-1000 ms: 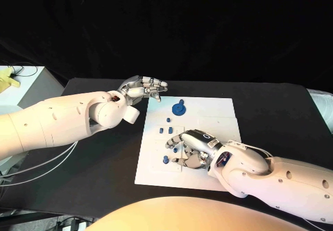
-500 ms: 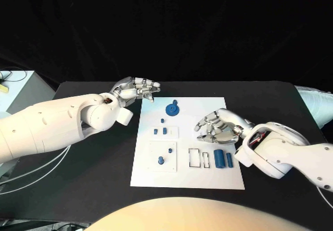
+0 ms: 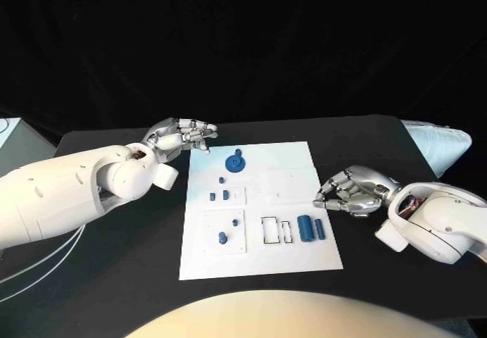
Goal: Assemble the parts on the task board
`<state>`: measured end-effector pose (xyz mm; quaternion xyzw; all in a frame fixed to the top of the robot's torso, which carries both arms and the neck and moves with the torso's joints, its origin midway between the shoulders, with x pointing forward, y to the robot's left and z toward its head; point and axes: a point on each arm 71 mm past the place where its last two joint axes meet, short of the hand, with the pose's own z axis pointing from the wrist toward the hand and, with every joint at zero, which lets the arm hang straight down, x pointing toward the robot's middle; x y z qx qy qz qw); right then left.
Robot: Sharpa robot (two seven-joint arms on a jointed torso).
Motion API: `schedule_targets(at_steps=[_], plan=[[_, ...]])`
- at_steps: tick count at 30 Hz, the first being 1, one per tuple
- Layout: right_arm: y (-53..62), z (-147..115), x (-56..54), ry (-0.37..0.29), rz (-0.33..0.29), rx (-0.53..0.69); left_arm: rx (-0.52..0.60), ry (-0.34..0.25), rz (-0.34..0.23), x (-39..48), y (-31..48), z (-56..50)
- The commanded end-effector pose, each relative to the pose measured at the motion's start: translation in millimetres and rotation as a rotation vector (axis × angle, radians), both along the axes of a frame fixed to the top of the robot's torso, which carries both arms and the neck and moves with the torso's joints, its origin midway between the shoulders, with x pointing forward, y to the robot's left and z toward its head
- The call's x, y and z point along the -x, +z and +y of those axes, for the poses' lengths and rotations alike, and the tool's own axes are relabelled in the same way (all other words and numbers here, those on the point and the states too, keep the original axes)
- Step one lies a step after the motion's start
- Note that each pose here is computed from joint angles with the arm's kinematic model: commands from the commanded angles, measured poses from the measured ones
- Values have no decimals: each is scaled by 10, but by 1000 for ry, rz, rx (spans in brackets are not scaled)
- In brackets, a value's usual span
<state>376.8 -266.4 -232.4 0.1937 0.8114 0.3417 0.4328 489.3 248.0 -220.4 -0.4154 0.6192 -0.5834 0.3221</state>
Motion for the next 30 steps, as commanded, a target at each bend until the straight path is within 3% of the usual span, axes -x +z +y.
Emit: schedule_targets(at_steps=[1, 11, 30], plan=[[-49, -47, 58, -7, 10, 139, 0, -11, 1, 5, -5, -15], [-192, 48, 158, -9, -53, 269, 5, -19, 11, 22, -28, -30], [-403, 303, 219, 54, -85, 304, -1, -17, 15, 24, -42, 8]])
